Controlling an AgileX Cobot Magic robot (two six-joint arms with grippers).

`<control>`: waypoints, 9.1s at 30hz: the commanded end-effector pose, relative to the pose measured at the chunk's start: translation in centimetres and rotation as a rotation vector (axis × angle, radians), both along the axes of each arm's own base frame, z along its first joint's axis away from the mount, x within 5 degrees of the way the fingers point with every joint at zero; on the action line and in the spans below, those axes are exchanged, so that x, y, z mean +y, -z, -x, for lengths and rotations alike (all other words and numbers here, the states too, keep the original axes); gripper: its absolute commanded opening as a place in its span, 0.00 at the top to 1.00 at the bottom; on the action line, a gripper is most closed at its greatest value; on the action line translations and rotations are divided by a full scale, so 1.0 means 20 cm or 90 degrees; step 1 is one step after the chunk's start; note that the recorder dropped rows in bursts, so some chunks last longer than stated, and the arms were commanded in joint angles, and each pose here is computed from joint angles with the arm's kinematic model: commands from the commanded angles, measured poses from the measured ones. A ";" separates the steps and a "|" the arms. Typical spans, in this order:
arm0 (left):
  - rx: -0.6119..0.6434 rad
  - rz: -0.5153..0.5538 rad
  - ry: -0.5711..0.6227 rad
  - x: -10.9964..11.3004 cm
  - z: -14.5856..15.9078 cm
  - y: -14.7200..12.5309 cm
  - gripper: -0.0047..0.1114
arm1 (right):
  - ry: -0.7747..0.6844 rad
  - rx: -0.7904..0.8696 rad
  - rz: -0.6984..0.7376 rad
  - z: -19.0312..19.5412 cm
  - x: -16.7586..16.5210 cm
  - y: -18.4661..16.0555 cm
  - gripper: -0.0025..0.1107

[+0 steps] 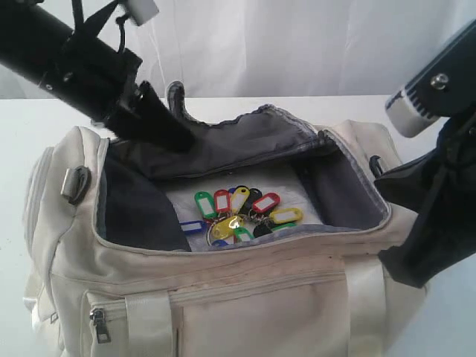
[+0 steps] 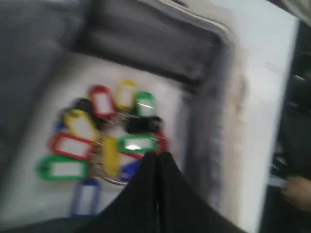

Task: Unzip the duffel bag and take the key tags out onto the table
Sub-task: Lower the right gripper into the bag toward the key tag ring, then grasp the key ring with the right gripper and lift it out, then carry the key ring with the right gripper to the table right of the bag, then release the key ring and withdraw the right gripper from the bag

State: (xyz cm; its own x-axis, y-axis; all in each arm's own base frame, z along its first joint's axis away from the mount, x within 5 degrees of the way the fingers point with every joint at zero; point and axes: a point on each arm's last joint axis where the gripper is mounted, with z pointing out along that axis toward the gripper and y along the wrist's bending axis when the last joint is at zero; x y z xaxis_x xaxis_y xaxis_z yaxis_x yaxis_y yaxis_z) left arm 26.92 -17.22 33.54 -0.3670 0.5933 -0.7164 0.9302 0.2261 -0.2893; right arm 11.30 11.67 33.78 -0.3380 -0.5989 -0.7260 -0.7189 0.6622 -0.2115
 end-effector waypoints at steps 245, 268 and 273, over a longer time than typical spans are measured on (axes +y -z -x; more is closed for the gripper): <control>-0.047 -0.021 -0.183 0.26 0.52 -0.05 0.96 | 0.233 0.457 0.363 -0.23 -0.05 0.76 0.98; -0.045 -0.021 -0.182 0.26 0.52 -0.05 0.96 | 0.204 0.386 0.227 -0.45 0.16 1.11 0.98; -0.045 -0.021 -0.182 0.26 0.52 -0.05 0.96 | 0.207 0.315 0.118 -0.43 0.16 0.87 0.98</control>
